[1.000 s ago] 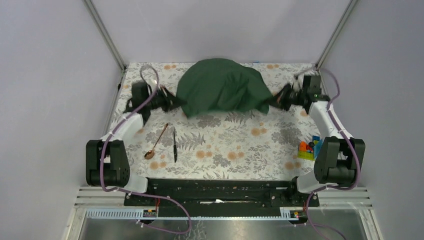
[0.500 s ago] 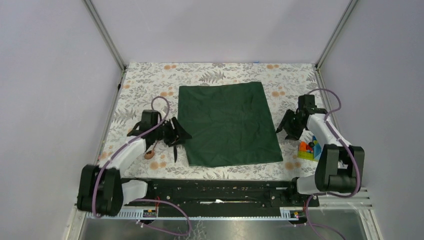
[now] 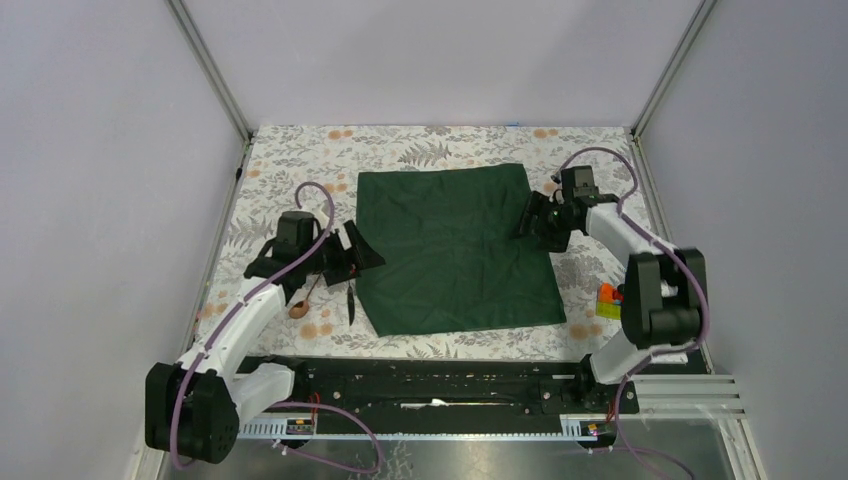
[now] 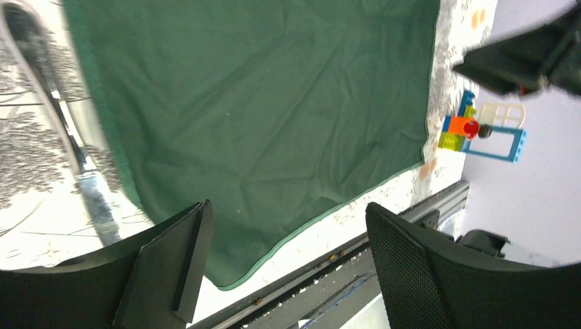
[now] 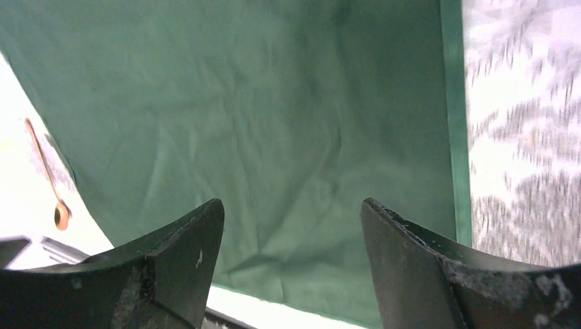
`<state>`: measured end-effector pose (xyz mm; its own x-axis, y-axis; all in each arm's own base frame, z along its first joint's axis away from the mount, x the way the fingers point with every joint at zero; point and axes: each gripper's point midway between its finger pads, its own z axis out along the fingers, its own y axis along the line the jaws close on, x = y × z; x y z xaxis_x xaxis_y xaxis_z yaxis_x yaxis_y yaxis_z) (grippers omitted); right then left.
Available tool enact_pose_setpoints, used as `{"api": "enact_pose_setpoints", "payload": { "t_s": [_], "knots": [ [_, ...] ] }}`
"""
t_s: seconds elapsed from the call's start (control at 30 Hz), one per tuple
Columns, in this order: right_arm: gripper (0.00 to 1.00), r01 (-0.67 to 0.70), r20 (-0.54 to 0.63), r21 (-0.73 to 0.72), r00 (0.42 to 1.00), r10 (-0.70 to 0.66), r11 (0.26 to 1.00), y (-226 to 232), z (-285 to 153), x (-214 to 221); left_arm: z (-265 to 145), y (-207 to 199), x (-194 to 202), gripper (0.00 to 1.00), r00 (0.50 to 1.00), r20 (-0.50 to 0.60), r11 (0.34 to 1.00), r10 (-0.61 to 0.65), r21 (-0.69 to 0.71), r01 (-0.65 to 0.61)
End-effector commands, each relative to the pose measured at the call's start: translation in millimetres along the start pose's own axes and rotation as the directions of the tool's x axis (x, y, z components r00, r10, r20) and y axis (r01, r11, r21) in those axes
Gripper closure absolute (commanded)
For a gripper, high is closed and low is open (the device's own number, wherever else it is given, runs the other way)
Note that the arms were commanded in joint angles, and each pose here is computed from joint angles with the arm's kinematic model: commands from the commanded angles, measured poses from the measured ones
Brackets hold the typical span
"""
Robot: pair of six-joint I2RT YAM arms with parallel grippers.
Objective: Fold the napkin into a case and place the utensils inside
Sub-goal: Flatten out the crumpled napkin at the center of the board, then smooth out the napkin at the center of the board.
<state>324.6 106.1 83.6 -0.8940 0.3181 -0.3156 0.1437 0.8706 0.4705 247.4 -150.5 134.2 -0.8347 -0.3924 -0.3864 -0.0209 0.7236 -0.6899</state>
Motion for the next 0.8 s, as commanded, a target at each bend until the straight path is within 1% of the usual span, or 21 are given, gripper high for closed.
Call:
{"api": "enact_pose_setpoints", "payload": {
  "t_s": [0.0,0.03,0.07,0.1,0.2,0.33,0.4,0.5,0.57,0.6,0.63,0.67,0.77],
  "knots": [
    [0.20,0.024,0.117,-0.027,0.993,-0.020,0.999,18,32,-76,-4,-51,-6,0.13,0.991,0.021,0.978,0.134,0.156,-0.135],
    [0.20,0.032,0.148,-0.011,0.989,-0.030,0.999,21,34,-94,-6,-58,-3,0.14,0.988,0.016,0.972,0.155,0.175,-0.155],
    [0.21,0.027,0.133,0.017,0.991,-0.029,0.999,15,50,-104,-7,-62,-1,0.14,0.986,0.010,0.968,0.169,0.185,-0.168],
    [0.22,0.035,0.116,0.009,0.993,-0.036,0.999,17,62,-112,-8,-64,1,0.14,0.983,0.006,0.965,0.183,0.189,-0.181],
    [0.28,0.031,0.067,-0.088,0.997,-0.025,0.996,36,87,-129,-11,-59,6,0.14,0.980,-0.012,0.968,0.199,0.158,-0.195],
    [0.30,0.008,0.105,-0.130,0.994,0.006,0.992,43,115,-157,-13,-56,16,0.14,0.984,-0.029,0.973,0.175,0.157,-0.168],
    [0.31,-0.001,0.095,-0.129,0.995,0.013,0.992,42,128,-165,-15,-56,20,0.13,0.987,-0.026,0.976,0.160,0.153,-0.154],
    [0.32,-0.023,0.090,-0.066,0.996,0.029,0.998,27,144,-170,-15,-48,25,0.13,0.994,-0.009,0.990,0.107,0.097,-0.106],
    [0.31,-0.039,0.094,-0.025,0.995,0.041,0.999,15,149,-171,-10,-33,33,0.11,0.998,0.001,0.998,0.056,0.034,-0.056],
    [0.30,-0.053,0.095,-0.009,0.994,0.053,0.999,8,151,-172,-6,-25,36,0.07,1.000,0.012,1.000,0.021,-0.003,-0.021],
    [0.30,-0.073,0.094,0.013,0.993,0.072,0.997,0,153,-172,-2,-17,40,0.06,1.000,0.014,0.999,0.013,-0.031,-0.013],
    [0.30,-0.095,0.091,0.027,0.992,0.092,0.995,-8,154,-172,3,-12,45,0.02,0.999,0.016,0.998,-0.033,-0.052,0.034],
    [0.30,-0.165,0.091,0.061,0.983,0.159,0.984,-31,159,-178,15,-1,58,0.01,0.997,0.011,0.992,-0.073,-0.106,0.073]
  ]
}}
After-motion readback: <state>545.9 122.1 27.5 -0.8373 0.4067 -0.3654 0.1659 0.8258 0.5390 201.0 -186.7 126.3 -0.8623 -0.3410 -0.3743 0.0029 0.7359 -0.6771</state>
